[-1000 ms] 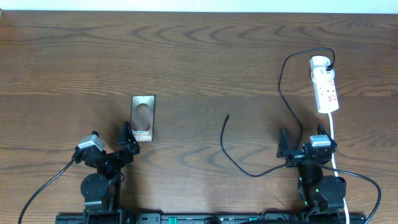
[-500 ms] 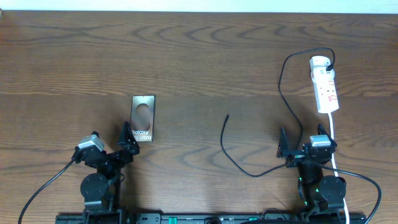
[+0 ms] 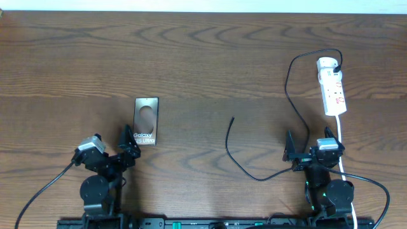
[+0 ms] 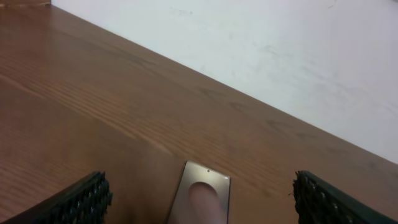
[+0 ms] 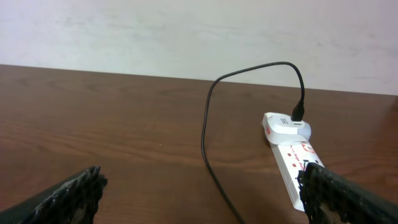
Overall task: Plug charger to phone and switch on socket
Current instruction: 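Raise the left arm and move the left gripper above the silver phone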
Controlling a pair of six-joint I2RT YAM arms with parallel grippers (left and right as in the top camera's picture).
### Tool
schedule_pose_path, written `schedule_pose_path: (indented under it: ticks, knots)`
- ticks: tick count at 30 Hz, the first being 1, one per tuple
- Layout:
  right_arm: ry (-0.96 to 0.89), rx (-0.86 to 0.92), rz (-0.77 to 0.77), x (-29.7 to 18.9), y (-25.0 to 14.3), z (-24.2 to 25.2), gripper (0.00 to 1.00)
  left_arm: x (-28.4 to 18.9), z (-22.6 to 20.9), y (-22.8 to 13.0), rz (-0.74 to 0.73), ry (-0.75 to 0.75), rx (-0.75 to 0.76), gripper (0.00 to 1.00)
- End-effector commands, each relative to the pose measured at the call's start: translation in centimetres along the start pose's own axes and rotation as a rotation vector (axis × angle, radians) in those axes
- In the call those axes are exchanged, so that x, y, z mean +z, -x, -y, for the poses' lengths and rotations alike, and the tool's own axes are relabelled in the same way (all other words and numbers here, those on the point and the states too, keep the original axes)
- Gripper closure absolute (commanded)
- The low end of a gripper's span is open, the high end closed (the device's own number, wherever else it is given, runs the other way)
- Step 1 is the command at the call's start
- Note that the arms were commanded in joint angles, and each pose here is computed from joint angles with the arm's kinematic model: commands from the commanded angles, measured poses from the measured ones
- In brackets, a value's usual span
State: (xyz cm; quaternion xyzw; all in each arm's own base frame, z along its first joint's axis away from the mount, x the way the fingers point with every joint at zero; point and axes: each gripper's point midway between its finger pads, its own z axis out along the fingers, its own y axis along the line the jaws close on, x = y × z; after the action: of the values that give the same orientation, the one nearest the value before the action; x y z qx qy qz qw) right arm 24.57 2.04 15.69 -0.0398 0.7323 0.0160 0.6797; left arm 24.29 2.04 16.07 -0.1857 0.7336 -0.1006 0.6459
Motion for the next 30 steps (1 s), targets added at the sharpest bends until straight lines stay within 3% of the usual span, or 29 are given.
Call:
schedule_pose_path:
  ticks: [1, 6, 24, 30]
  knots:
    - [-0.003, 0.013, 0.000, 0.0, 0.0, 0.0, 0.01, -0.1, 0.9, 2.7, 0.010, 0.009, -0.001, 0.11]
    - [-0.003, 0.013, 0.000, 0.0, 0.0, 0.0, 0.01, 1.2, 1.5, 4.0, -0.070, 0.041, 0.010, 0.11]
    - [-0.003, 0.013, 0.000, 0.0, 0.0, 0.0, 0.01, 9.5, 5.4, 10.4, -0.441, 0.068, 0.331, 0.11]
    - [-0.003, 0.013, 0.000, 0.0, 0.0, 0.0, 0.01, 11.2, 6.2, 11.8, -0.565, 0.082, 0.363, 0.11]
